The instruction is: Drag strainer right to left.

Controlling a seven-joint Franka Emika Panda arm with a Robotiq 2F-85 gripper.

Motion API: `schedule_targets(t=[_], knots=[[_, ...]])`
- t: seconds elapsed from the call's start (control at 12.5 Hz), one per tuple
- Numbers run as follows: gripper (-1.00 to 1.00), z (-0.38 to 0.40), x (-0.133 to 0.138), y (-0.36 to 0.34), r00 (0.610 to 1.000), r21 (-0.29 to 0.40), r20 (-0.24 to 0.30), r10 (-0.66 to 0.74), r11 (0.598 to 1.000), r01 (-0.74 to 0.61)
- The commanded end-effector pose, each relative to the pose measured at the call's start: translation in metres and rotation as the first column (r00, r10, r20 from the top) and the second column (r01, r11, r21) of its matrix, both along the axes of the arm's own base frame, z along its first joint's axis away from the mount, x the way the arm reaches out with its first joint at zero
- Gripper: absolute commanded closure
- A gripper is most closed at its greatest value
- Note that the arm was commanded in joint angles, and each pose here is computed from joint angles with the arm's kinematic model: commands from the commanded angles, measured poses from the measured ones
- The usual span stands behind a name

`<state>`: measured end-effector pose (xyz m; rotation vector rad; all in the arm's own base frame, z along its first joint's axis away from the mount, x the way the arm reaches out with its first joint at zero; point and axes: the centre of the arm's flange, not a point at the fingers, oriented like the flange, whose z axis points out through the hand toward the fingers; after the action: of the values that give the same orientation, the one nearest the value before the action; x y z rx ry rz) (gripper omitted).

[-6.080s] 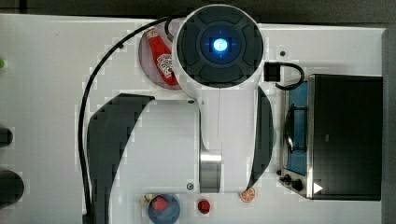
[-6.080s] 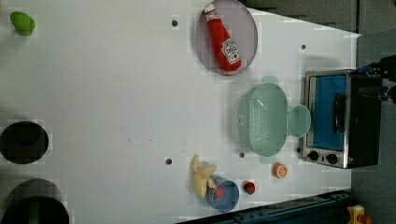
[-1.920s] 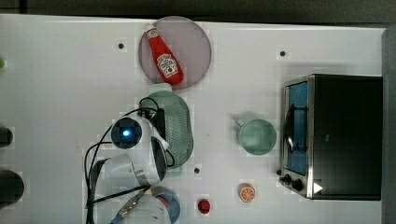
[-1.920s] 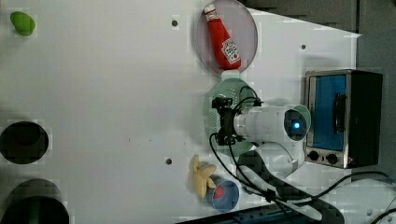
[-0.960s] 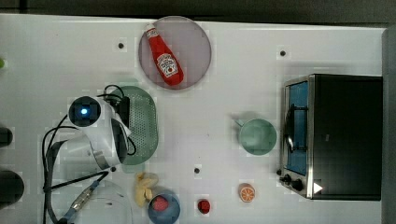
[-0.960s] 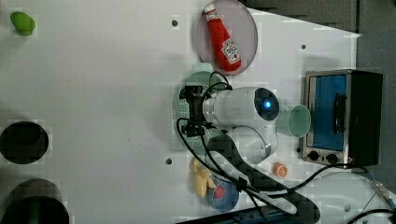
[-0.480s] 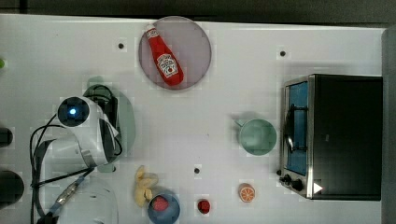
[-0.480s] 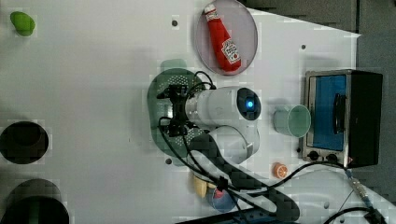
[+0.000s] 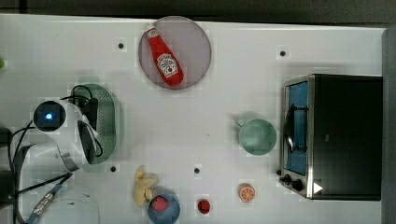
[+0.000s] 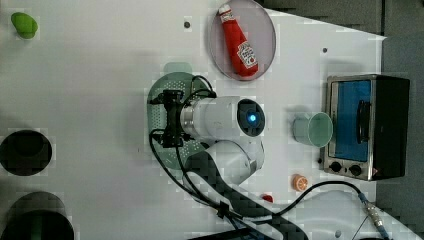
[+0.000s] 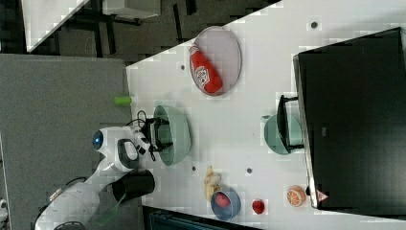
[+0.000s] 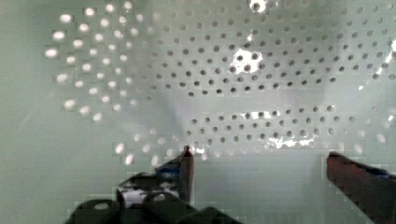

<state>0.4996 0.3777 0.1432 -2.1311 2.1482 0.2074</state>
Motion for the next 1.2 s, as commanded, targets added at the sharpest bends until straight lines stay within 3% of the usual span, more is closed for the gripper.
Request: schedule_targets(t=[0.08,0.48,0.8,0.96,1.2], knots=[[-1.00,-0.004,-0.022,0.039,0.999,0.007,-0.043,-0.004,1.000,0.005],[-1.00,0.017,-0.013,0.042,1.000,0.011,-0.012,0.016,1.000,-0.016],[-1.00,0.110,0.008,0.007,0.973,-0.008,0.005,0.233,0.972,-0.233],[-1.00,0.179,0.032,-0.036,0.943,-0.022,0.054,0.328,0.945,-0.328],[-1.00,0.284,0.070,-0.139,0.907,-0.066,0.179,0.381,0.925,-0.375]])
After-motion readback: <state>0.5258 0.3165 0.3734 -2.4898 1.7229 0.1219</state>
